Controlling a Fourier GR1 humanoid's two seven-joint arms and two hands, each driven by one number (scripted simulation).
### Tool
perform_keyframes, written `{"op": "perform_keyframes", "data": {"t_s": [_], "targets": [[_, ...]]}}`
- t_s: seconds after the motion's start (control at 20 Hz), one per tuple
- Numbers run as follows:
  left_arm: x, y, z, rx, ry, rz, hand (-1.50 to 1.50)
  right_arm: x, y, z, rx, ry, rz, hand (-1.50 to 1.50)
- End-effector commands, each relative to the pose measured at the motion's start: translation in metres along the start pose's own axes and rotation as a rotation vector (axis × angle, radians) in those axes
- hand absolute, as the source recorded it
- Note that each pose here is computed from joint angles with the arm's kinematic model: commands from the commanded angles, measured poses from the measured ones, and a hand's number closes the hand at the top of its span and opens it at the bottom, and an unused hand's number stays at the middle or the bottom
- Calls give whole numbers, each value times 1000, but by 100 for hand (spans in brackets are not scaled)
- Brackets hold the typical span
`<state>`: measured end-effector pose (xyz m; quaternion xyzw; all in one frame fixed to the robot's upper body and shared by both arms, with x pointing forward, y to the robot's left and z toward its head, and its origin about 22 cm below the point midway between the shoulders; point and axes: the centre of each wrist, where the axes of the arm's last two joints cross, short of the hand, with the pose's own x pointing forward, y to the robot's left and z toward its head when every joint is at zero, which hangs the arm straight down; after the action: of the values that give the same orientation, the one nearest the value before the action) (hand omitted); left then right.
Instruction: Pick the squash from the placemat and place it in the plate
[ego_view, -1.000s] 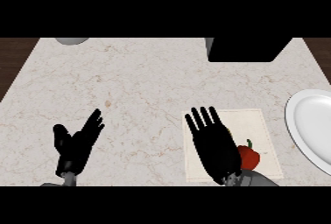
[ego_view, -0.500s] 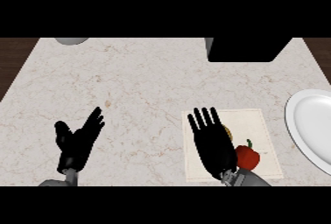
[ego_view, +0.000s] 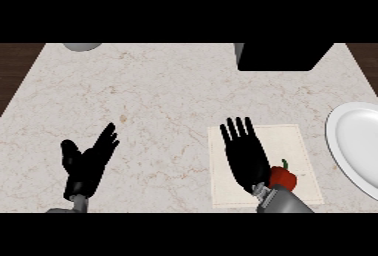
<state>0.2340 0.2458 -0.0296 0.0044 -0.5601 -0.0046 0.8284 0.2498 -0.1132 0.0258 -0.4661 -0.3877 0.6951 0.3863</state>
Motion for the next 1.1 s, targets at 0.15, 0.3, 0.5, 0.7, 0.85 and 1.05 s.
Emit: {"op": "perform_keyframes", "data": {"t_s": [0.15, 0.3, 0.5, 0.7, 0.85, 1.05], "targets": [[19, -4, -19, -9, 5, 5, 0, 0, 30, -8, 48, 12, 27, -150], [-2, 2, 0, -2, -1, 3, 0, -9, 18, -11, 121, -1, 142, 150], [-5, 4, 2, -7, 7, 4, 0, -21, 27, -13, 72, -62, 166, 150], [7, -16, -6, -20, 4, 10, 0, 7, 37, -14, 40, -60, 174, 150], [8, -6, -17, -13, 1, 10, 0, 8, 37, -21, 5, -80, 178, 150], [7, 12, -3, -18, 4, 0, 0, 11, 22, -4, -241, -193, 52, 150]]}}
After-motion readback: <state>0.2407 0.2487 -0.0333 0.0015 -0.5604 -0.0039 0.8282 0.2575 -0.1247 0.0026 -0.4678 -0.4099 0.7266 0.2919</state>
